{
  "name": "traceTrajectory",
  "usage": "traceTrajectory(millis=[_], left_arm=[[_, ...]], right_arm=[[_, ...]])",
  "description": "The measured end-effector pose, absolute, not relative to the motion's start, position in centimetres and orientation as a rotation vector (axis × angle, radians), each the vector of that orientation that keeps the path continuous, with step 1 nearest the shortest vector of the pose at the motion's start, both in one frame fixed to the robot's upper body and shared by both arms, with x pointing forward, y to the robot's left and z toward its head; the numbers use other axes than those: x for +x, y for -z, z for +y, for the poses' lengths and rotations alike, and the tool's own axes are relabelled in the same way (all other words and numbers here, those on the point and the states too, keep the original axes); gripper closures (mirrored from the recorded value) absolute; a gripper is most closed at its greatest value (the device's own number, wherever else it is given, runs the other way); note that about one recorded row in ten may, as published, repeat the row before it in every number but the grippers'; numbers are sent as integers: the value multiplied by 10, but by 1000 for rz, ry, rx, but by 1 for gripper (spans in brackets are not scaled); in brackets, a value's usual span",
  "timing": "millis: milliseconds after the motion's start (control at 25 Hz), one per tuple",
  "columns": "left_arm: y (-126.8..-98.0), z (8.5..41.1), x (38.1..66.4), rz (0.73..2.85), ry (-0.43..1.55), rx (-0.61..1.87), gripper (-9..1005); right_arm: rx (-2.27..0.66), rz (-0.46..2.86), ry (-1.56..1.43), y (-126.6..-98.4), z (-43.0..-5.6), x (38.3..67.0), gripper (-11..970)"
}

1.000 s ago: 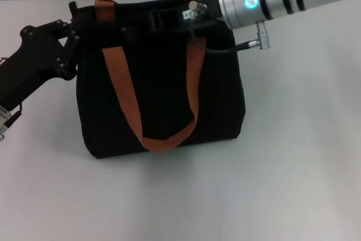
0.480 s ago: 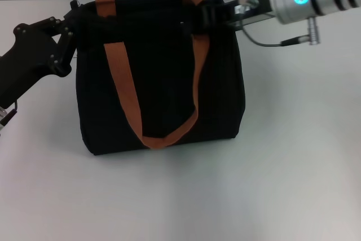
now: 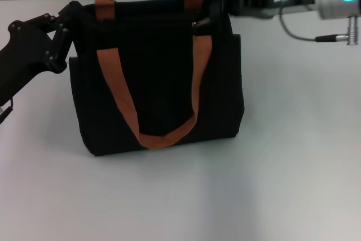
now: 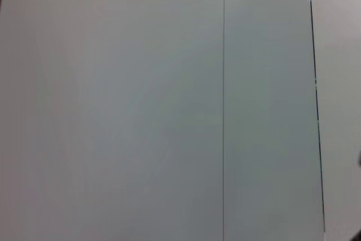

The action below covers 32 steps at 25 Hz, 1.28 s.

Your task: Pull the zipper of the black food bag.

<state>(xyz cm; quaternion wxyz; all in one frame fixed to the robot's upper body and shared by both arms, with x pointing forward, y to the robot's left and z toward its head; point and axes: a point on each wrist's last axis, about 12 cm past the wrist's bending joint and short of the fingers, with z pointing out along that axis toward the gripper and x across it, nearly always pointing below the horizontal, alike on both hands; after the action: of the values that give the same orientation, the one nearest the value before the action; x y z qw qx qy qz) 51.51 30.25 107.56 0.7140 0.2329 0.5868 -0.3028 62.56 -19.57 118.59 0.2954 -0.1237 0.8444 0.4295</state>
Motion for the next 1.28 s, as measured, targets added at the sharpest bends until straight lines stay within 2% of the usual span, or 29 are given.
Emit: traceTrajectory(millis=[40, 240, 320, 640, 720, 760, 880, 1000, 1280], left_arm=[[-1076, 303, 516, 1302, 669, 515, 967], [-1076, 302, 517, 1308, 681, 507, 966], [-1077, 302, 518, 1315, 699, 500, 966], [-1078, 301, 519, 1336, 750, 483, 966], [-1078, 302, 519, 1345, 764, 482, 966], [-1078, 302, 519, 1345, 764, 482, 966], [-1077, 307, 517, 1373, 775, 483, 965], [-1075, 309, 517, 1398, 785, 493, 965], [-1075, 311, 517, 1436, 805, 503, 965]], right_arm=[[-321, 2127, -1215, -1186, -208, 620, 963], [-325, 1833, -1348, -1182, -230, 605, 832], [-392, 1630, -1366, -1174, -245, 589, 788], [-674, 1334, -1227, -1141, -261, 548, 646], [-809, 1240, -1164, -1127, -262, 529, 610], [-809, 1240, -1164, -1127, -262, 529, 551], [-1029, 1195, -1133, -1104, -261, 498, 372], [-1133, 1244, -1143, -1090, -259, 488, 259], [-1199, 1331, -1135, -1073, -257, 481, 260]])
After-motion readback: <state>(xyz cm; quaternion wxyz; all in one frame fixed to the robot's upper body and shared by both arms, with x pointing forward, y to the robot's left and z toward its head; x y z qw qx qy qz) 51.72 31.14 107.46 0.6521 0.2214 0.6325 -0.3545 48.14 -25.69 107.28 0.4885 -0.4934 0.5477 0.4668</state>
